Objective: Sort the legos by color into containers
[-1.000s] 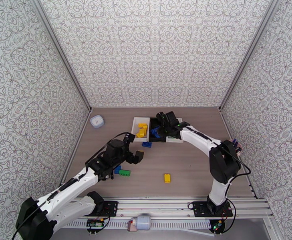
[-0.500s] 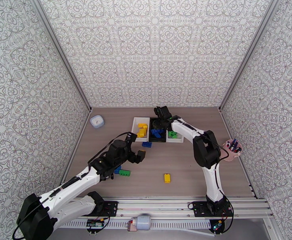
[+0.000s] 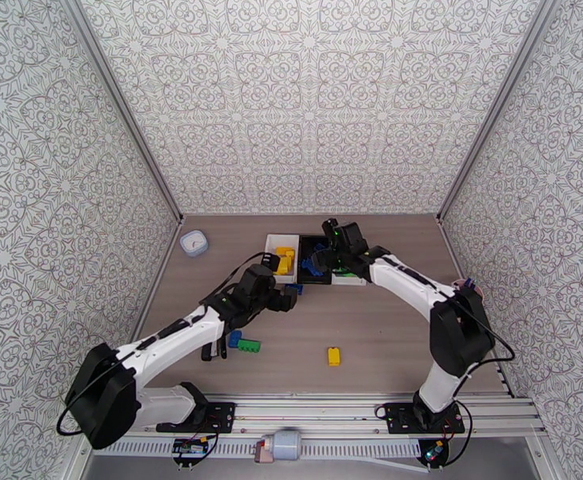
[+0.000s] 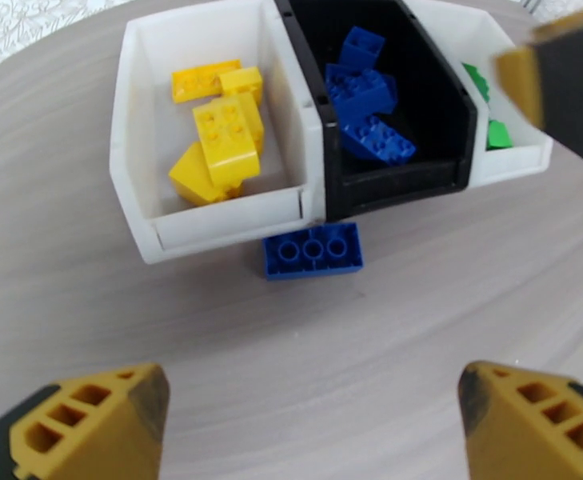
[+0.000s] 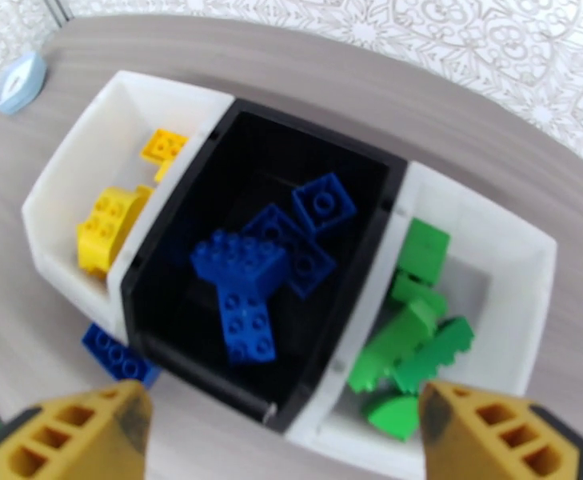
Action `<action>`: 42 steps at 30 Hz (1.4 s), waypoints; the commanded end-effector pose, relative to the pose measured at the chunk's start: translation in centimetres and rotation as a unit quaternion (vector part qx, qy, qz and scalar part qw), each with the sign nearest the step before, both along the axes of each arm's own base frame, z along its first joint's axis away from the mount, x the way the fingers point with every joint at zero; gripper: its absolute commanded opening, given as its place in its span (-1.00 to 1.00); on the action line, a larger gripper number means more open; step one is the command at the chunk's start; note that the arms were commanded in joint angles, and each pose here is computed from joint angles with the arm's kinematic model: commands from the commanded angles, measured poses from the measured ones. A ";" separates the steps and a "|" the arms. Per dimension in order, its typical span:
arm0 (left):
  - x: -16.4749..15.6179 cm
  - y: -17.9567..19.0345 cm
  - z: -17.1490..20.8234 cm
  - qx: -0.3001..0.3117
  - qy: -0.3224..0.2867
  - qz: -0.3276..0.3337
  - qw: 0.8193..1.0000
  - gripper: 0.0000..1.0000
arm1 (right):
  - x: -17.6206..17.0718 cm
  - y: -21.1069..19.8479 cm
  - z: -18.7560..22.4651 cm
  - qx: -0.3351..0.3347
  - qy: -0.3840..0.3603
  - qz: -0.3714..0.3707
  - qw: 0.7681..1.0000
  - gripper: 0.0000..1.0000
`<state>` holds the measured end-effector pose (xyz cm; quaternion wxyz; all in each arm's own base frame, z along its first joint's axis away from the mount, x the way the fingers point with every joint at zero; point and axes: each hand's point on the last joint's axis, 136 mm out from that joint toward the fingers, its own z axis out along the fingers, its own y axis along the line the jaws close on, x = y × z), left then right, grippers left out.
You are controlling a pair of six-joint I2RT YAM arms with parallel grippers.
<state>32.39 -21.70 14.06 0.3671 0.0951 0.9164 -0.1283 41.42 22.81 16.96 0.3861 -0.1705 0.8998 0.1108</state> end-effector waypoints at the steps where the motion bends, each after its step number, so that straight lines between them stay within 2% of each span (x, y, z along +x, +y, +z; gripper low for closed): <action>1: 0.4 0.2 -1.7 0.028 0.051 0.038 0.998 0.99 | -2.0 -1.0 -0.4 0.010 0.008 -0.003 1.000 0.83; 6: 2.1 -1.5 -3.8 0.050 0.089 0.036 0.994 0.99 | -4.1 -2.1 -0.5 0.007 0.011 0.002 1.000 0.84; 12: 4.1 -3.4 -6.8 0.070 0.120 0.024 0.990 0.99 | -4.8 -2.6 -0.5 0.005 0.009 -0.001 1.000 0.84; 18: 5.9 -3.4 -8.9 0.102 0.144 0.021 0.984 0.99 | -4.9 -2.8 -0.6 0.009 0.012 -0.006 1.000 0.84; 25: 7.3 -3.5 -10.3 0.103 0.164 0.026 0.981 0.95 | -5.0 -3.2 -0.7 0.007 0.011 -0.017 1.000 0.84; 32: 7.6 -3.8 -11.1 0.100 0.176 0.024 0.979 0.75 | -4.4 -3.0 -0.8 0.002 0.012 -0.017 1.000 0.84; 35: 7.5 -3.8 -11.2 0.099 0.180 0.026 0.978 0.61 | -4.2 -2.7 -0.7 0.002 0.013 -0.014 1.000 0.84; 40: 7.0 -3.6 -11.3 0.096 0.184 0.029 0.978 0.26 | -4.0 -2.5 -0.6 0.005 0.014 -0.013 1.000 0.84; 42: 6.7 -3.5 -11.1 0.095 0.183 0.030 0.978 0.20 | -3.9 -2.5 -0.6 0.006 0.014 -0.013 1.000 0.84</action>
